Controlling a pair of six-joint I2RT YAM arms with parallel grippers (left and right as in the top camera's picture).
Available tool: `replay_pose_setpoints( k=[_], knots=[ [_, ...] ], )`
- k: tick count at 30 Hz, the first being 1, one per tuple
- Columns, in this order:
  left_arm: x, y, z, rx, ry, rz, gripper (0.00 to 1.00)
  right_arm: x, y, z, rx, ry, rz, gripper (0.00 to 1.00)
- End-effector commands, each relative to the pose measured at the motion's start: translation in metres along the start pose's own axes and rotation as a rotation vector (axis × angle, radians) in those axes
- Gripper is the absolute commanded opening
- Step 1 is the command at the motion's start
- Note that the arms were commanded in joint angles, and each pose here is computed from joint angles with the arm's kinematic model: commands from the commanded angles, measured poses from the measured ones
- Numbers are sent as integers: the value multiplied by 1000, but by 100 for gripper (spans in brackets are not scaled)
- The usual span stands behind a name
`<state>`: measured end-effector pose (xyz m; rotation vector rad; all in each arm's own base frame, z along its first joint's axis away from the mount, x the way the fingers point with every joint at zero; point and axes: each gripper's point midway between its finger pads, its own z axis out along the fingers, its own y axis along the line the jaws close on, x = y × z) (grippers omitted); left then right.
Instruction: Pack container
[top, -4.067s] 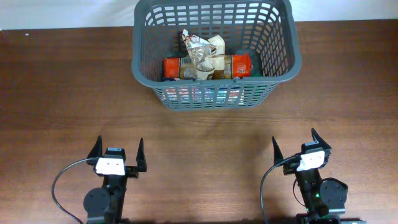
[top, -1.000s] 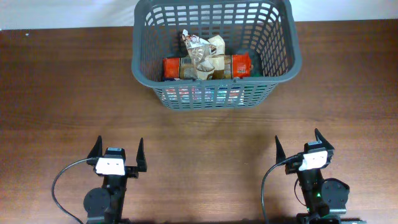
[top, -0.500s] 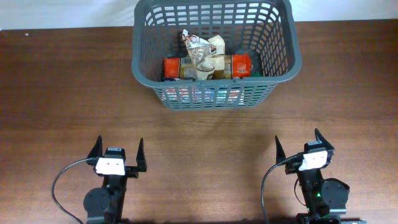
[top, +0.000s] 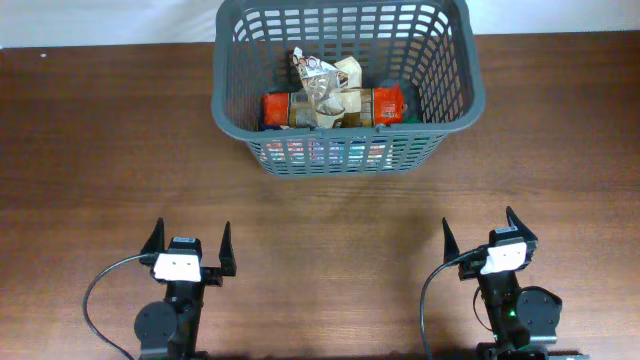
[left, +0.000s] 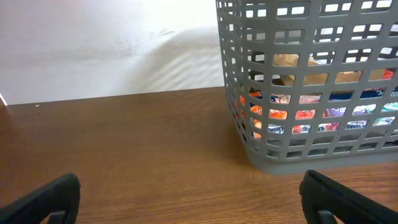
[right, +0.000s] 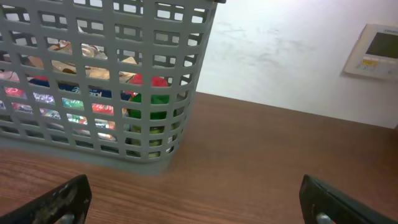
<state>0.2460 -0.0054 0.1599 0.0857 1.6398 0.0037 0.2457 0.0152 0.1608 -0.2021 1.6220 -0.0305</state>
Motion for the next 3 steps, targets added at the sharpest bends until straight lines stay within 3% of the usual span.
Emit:
replay_pose_setpoints(
  k=[1, 3],
  knots=[
    [2, 3, 0, -17, 1, 15, 99, 2, -1, 0, 5, 1, 11, 99],
    [2, 3, 0, -17, 1, 15, 99, 2, -1, 0, 5, 1, 11, 99]
  ],
)
